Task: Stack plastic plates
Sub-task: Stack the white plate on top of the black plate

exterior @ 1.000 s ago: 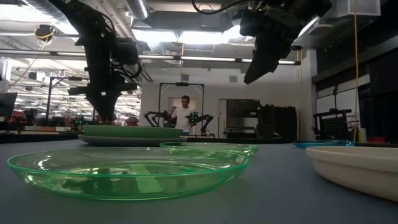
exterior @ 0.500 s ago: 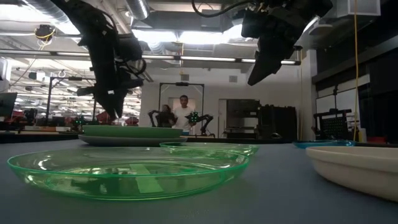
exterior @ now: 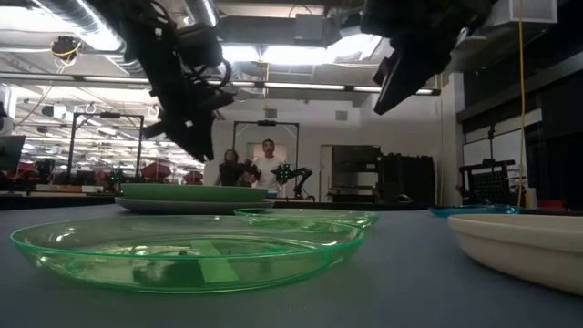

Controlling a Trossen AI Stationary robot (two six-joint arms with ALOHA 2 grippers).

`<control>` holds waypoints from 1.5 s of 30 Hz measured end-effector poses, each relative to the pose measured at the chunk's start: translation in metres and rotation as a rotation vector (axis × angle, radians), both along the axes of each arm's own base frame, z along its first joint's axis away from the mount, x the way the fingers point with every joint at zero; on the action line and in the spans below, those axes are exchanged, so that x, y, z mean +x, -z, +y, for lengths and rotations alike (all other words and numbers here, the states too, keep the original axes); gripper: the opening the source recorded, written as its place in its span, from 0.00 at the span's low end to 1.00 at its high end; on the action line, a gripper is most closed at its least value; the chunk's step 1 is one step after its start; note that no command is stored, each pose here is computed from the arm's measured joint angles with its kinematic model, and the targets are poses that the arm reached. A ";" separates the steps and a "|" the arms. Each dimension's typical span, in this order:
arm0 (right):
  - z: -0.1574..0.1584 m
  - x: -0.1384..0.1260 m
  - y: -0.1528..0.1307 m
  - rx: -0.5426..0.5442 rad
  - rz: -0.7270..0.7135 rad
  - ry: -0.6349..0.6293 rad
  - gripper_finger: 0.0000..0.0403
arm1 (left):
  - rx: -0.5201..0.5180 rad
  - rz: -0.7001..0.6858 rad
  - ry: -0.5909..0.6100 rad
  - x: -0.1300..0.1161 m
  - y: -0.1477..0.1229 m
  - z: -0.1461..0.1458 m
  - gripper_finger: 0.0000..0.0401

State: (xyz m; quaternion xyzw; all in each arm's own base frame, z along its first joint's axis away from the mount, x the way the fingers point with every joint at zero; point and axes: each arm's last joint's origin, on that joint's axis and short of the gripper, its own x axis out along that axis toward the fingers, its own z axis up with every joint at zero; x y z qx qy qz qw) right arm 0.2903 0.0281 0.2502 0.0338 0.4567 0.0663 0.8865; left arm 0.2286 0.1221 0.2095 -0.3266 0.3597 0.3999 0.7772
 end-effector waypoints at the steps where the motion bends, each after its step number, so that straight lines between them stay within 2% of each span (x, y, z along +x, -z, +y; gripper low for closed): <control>1: 0.003 -0.001 0.000 -0.001 0.004 -0.010 0.21 | 0.006 -0.012 0.017 0.003 -0.001 -0.003 0.21; 9: 0.018 -0.010 0.005 -0.010 0.090 -0.066 0.21 | 0.054 -0.068 0.135 0.022 -0.005 -0.033 0.21; 17: 0.031 -0.018 0.008 0.004 0.163 -0.070 0.21 | 0.095 -0.083 0.218 0.032 -0.007 -0.061 0.21; 25: 0.037 -0.017 0.011 0.008 0.179 -0.088 0.21 | 0.141 -0.077 0.249 0.035 -0.007 -0.078 0.21; 30: 0.039 -0.013 0.017 0.049 0.189 -0.108 0.21 | 0.150 -0.083 0.269 0.037 -0.008 -0.085 0.21; 36: 0.039 -0.017 0.042 0.053 0.230 -0.112 0.21 | 0.153 -0.097 0.296 0.038 -0.009 -0.092 0.21; 45: 0.041 -0.023 0.067 0.194 0.281 -0.086 0.21 | 0.173 -0.116 0.309 0.040 -0.010 -0.099 0.21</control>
